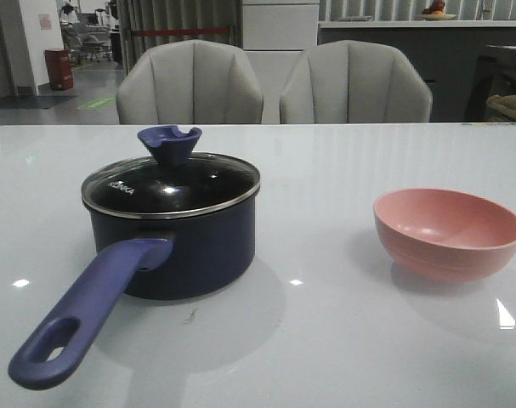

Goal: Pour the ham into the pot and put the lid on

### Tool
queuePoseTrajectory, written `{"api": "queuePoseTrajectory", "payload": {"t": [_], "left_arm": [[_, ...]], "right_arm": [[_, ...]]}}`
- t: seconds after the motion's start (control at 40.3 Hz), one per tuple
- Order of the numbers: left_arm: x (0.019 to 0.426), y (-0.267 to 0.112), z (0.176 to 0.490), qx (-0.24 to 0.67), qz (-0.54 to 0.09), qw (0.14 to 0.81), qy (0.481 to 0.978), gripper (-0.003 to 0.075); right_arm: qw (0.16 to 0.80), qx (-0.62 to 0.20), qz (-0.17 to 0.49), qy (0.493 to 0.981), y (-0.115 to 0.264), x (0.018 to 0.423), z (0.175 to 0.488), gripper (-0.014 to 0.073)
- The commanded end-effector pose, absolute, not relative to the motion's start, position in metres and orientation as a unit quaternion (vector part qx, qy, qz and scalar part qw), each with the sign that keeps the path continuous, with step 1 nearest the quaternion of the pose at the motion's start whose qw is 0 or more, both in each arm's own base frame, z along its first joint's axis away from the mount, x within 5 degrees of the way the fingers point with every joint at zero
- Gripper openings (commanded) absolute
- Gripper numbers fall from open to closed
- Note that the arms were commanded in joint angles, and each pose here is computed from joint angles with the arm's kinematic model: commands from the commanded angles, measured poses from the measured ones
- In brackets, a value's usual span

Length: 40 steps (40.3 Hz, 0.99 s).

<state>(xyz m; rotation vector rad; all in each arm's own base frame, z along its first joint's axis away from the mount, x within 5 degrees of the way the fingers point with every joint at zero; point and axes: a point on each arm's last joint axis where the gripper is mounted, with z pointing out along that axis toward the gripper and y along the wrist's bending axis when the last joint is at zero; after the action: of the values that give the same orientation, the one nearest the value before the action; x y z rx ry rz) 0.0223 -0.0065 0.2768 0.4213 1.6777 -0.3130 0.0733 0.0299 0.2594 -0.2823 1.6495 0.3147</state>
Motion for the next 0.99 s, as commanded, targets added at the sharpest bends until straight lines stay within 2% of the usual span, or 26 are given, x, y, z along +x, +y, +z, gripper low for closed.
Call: {"api": "queuePoseTrajectory", "payload": {"t": [0.0, 0.224, 0.472, 0.72, 0.969], "left_arm": [[0.021, -0.006, 0.291, 0.178, -0.152, 0.673, 0.702, 0.0133], [0.033, -0.012, 0.278, 0.155, -0.133, 0.726, 0.657, 0.0133], [0.049, -0.01, 0.243, 0.049, -0.087, 0.765, 0.636, 0.0133], [0.056, -0.003, 0.213, -0.01, -0.054, 0.76, 0.647, 0.0133], [0.056, -0.002, 0.212, -0.014, -0.049, 0.755, 0.654, 0.0133]], "right_arm": [[0.692, -0.111, 0.134, 0.7, 0.028, 0.075, 0.275, 0.0152], [0.692, -0.111, 0.134, 0.7, 0.028, 0.075, 0.275, 0.0152], [0.692, -0.111, 0.134, 0.7, 0.028, 0.075, 0.275, 0.0152], [0.692, -0.111, 0.134, 0.7, 0.028, 0.075, 0.275, 0.0152], [0.692, -0.111, 0.134, 0.7, 0.028, 0.075, 0.275, 0.0152]]}}
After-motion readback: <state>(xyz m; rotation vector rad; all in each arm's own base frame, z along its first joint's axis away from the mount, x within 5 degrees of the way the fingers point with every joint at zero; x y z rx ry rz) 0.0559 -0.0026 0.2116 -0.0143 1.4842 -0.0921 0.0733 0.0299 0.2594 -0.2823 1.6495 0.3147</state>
